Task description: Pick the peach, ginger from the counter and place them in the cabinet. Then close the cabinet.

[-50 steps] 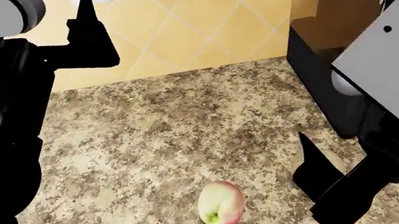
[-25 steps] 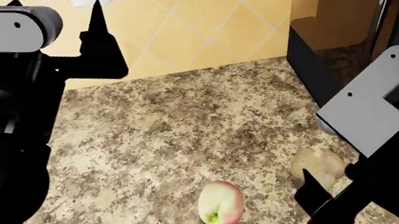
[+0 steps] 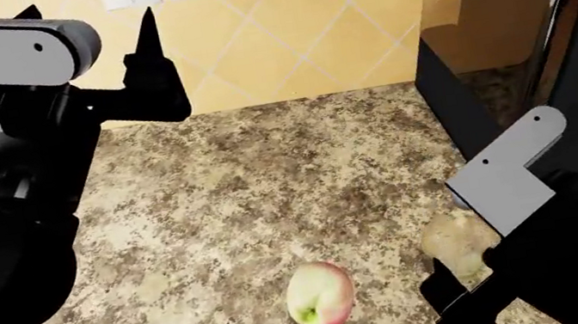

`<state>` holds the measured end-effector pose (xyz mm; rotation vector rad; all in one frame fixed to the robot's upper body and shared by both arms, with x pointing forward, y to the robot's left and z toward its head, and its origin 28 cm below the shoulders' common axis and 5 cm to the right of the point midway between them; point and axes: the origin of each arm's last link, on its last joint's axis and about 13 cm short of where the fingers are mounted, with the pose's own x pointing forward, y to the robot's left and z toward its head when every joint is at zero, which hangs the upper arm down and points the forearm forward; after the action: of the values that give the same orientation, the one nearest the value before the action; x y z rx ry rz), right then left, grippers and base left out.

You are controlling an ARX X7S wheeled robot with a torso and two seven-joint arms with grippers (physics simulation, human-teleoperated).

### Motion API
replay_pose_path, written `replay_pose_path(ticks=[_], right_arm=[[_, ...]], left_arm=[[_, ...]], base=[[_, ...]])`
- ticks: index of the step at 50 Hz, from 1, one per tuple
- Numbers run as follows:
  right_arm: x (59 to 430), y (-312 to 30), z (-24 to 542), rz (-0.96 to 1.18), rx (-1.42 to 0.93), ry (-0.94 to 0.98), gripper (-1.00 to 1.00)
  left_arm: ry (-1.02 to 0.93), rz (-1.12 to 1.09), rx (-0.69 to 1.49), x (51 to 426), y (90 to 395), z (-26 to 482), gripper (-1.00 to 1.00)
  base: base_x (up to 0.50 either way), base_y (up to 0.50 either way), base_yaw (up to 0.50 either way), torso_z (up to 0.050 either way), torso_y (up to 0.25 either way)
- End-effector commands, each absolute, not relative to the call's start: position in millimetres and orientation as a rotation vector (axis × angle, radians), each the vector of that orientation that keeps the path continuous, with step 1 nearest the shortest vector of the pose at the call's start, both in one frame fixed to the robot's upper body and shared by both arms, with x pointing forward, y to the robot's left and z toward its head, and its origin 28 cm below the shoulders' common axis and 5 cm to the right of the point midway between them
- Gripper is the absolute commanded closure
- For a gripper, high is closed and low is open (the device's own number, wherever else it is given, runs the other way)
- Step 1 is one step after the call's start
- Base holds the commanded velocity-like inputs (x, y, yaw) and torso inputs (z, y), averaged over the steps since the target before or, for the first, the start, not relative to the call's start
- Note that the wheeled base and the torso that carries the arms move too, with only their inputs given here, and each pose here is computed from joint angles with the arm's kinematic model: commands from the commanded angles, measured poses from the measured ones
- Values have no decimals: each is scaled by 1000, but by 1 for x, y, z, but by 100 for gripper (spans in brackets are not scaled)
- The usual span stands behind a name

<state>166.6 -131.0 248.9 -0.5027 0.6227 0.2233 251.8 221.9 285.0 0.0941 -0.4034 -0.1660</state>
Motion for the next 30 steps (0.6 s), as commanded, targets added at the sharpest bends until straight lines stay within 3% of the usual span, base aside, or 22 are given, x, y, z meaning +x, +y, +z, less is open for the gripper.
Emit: replay_pose_path(ticks=[1, 30], right_arm=[[179, -133, 228, 238, -476, 653, -100], [189, -149, 199, 178, -428, 746, -100]], left_arm=[[-400, -170, 96, 252, 221, 284, -100], [-396, -170, 98, 252, 221, 283, -100]], base=[[0, 0, 0, 0, 0], [0, 0, 0, 0, 0]])
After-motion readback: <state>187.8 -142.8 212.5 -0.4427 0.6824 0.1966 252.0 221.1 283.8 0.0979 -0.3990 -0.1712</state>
